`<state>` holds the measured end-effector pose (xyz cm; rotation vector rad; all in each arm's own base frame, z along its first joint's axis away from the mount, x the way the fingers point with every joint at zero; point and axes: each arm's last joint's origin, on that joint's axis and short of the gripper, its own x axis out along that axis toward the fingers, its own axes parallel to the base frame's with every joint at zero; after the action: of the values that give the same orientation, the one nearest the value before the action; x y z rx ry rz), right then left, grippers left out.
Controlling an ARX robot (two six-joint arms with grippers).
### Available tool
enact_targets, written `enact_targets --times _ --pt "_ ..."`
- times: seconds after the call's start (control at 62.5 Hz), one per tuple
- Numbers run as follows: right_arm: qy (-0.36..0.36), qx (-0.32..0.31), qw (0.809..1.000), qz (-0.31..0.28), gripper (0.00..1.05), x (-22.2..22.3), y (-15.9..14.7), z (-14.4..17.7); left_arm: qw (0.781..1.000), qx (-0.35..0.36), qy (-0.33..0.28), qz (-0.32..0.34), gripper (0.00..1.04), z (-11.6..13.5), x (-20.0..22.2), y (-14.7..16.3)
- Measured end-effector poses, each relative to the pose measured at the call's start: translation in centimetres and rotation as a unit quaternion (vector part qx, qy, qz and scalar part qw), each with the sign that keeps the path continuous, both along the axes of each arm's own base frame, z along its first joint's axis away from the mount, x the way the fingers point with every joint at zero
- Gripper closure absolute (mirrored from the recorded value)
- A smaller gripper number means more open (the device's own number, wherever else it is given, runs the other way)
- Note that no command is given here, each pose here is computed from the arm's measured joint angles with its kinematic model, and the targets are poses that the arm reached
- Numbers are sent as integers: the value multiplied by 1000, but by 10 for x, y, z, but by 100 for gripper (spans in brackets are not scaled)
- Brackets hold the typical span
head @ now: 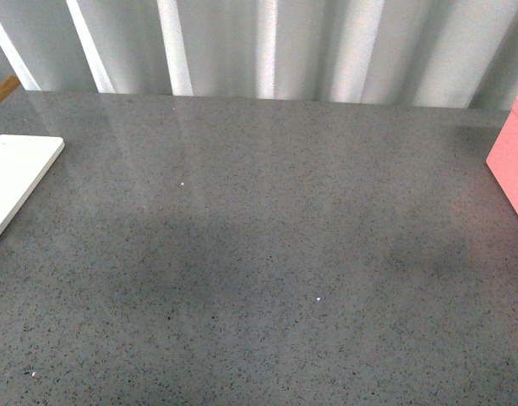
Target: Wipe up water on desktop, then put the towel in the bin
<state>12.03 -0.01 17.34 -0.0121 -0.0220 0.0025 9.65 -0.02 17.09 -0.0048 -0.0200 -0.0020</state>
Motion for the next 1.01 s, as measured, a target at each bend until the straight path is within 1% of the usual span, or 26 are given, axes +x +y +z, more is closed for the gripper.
enact_targets --times 0.544,0.624,0.688,0.912,0.928,1.008 --pt "0 1 1000 0 102 -13 0 0 1000 0 0 0 7 0 0 0" --pt "18 1 1000 0 102 -20 0 -5 1000 0 0 0 7 0 0 0" --pt "2 1 1000 -2 102 -23 0 -3 1000 0 0 0 7 0 0 0" --pt "3 1 1000 -2 102 -24 0 -3 1000 0 0 0 7 0 0 0" --pt "3 1 1000 -1 101 -24 0 -3 1000 0 0 0 7 0 0 0" --pt "3 1 1000 -2 83 -24 0 -3 1000 0 0 0 7 0 0 0"
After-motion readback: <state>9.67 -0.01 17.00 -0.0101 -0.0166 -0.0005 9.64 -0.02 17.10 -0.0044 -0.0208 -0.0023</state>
